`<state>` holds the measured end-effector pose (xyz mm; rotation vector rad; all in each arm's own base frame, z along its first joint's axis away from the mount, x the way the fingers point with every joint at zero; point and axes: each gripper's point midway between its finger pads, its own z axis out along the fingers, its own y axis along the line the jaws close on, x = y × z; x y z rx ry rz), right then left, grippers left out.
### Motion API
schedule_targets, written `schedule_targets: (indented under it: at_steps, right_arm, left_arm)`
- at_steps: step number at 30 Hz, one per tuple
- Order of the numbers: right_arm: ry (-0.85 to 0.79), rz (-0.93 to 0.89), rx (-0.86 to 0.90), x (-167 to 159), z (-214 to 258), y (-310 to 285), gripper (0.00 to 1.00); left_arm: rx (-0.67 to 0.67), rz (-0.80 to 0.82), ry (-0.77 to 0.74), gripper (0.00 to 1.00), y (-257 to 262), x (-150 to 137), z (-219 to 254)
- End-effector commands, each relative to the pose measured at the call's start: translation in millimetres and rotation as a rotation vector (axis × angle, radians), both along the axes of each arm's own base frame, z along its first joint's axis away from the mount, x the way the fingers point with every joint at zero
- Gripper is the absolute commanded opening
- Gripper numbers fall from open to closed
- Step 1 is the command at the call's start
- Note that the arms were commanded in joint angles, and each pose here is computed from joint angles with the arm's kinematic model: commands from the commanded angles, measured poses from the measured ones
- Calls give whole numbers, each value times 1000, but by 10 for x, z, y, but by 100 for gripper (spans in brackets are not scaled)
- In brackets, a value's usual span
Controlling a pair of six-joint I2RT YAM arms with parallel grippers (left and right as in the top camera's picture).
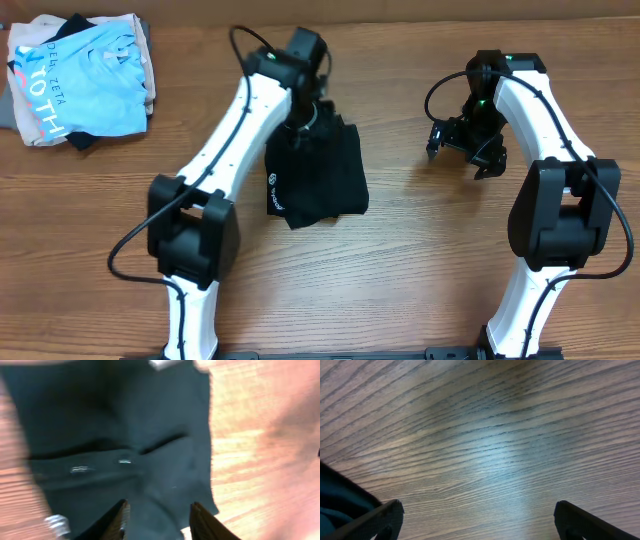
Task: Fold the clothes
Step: 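Fold the left end rightward over the center with the left gripper, then press the folded bundle down and adjust it with the left gripper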
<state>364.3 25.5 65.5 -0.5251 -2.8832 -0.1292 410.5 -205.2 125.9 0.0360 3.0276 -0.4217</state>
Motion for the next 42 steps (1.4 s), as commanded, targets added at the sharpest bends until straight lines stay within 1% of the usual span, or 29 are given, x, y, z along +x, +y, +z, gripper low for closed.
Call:
schedule_targets:
  at_steps: [1, 2, 4, 5, 7, 11, 14, 15, 21, 22, 24, 28, 31, 34, 39, 42]
  right_arm:
    - [-60, 4, 7, 88, 148, 21, 100]
    - [-62, 4, 7, 92, 147, 21, 100]
    - [-64, 3, 11, 97, 147, 29, 100]
    - [-65, 3, 14, 99, 148, 33, 100]
    - [-66, 1, 23, 101, 150, 49, 100]
    - [-65, 0, 32, 100, 152, 65, 100]
    - [-63, 0, 32, 96, 151, 65, 100]
    - [-61, 0, 32, 92, 152, 65, 100]
    - [-53, -1, 32, 70, 155, 65, 100]
    - [-53, -1, 32, 71, 156, 65, 100]
    - [-53, 0, 32, 71, 155, 65, 100]
    - [-50, -1, 32, 64, 157, 65, 100]
    - [-46, 0, 32, 54, 157, 64, 100]
    - [-47, 0, 32, 56, 158, 64, 100]
    - [-50, 0, 32, 65, 156, 64, 100]
    - [-50, 0, 32, 64, 157, 63, 100]
  left_arm:
    - [45, 71, -82, 43, 387, 193, 233]
    - [44, 76, -72, 40, 411, 196, 196]
    - [34, 80, -36, 22, 423, 164, 94]
    - [30, 81, -15, 19, 413, 136, 27]
    - [27, 72, 15, 17, 371, 85, -117]
    - [27, 86, 72, 4, 254, -37, -416]
    - [-11, 55, 120, 4, 68, -162, -614]
    - [-14, 47, 151, 4, -12, -245, -720]
    - [15, 12, 234, 4, -216, -516, -1048]
    - [-6, -10, 264, 4, -327, -608, -1085]
    - [-26, -34, 286, 4, -443, -688, -1107]
    - [-24, -65, 281, 4, -550, -758, -1087]
    - [-27, -67, 275, 4, -565, -744, -1018]
    - [-34, -78, 255, 4, -565, -671, -871]
    - [-64, -128, 151, 4, -592, -433, -523]
    - [-28, -105, 69, 5, -499, -211, -381]
